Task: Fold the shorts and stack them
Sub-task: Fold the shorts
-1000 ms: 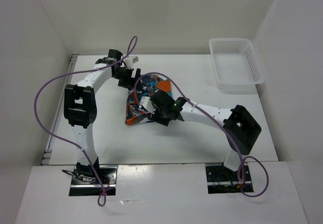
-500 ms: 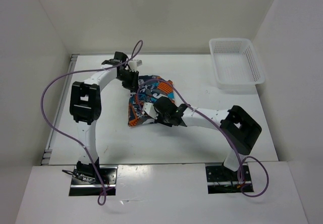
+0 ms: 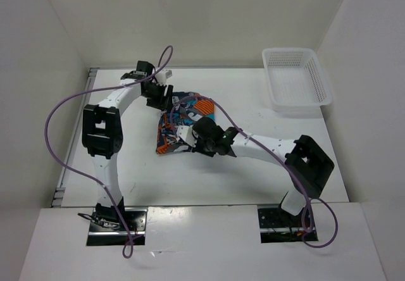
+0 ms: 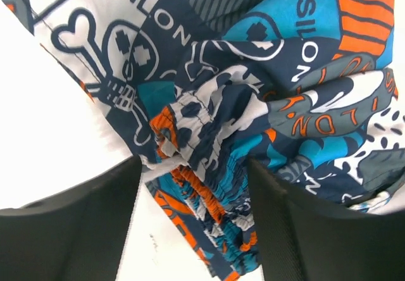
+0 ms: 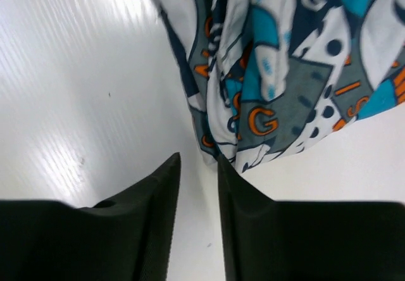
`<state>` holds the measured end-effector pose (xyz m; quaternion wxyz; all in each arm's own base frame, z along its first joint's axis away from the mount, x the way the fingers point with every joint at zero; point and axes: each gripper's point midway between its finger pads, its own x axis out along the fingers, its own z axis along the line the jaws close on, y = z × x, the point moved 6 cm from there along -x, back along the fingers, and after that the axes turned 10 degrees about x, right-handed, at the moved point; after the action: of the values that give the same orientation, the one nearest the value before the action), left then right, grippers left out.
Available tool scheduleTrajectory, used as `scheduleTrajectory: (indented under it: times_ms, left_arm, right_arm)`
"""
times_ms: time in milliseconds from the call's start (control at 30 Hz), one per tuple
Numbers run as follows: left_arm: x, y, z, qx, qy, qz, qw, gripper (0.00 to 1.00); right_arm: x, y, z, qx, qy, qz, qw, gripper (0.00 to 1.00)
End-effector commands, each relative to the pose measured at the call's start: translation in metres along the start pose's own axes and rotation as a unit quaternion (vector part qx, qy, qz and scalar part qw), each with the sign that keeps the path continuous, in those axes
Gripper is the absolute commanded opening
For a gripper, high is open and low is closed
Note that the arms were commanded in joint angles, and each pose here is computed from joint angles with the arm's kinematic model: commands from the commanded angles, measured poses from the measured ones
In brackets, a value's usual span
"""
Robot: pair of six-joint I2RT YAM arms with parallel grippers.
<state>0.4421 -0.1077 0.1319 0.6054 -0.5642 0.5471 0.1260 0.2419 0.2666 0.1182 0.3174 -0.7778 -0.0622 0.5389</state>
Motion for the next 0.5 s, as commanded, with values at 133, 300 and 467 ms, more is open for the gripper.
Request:
scheduleTrajectory:
  times_ms: [133,300,467]
  left_arm:
    - [-0.082,-0.017,-0.026,0.029,-0.020,-0.071,0.997,0.84]
    - [-0.064,0.029,-0.051,0.011,0.017,0.012,1.000,0.84]
    - [-0.021,0.061,-0.045,-0.010,0.037,0.065,0.997,0.86]
  right_arm:
    - [-0.079,-0.072,-0.022,0.098,-0.005,-0.176,0.980,0.40]
    - [-0.067,-0.061,-0.056,0.209,0.025,-0.189,0.959,0.40]
    - [-0.038,-0.054,-0.139,0.342,0.065,-0.199,0.916,0.40]
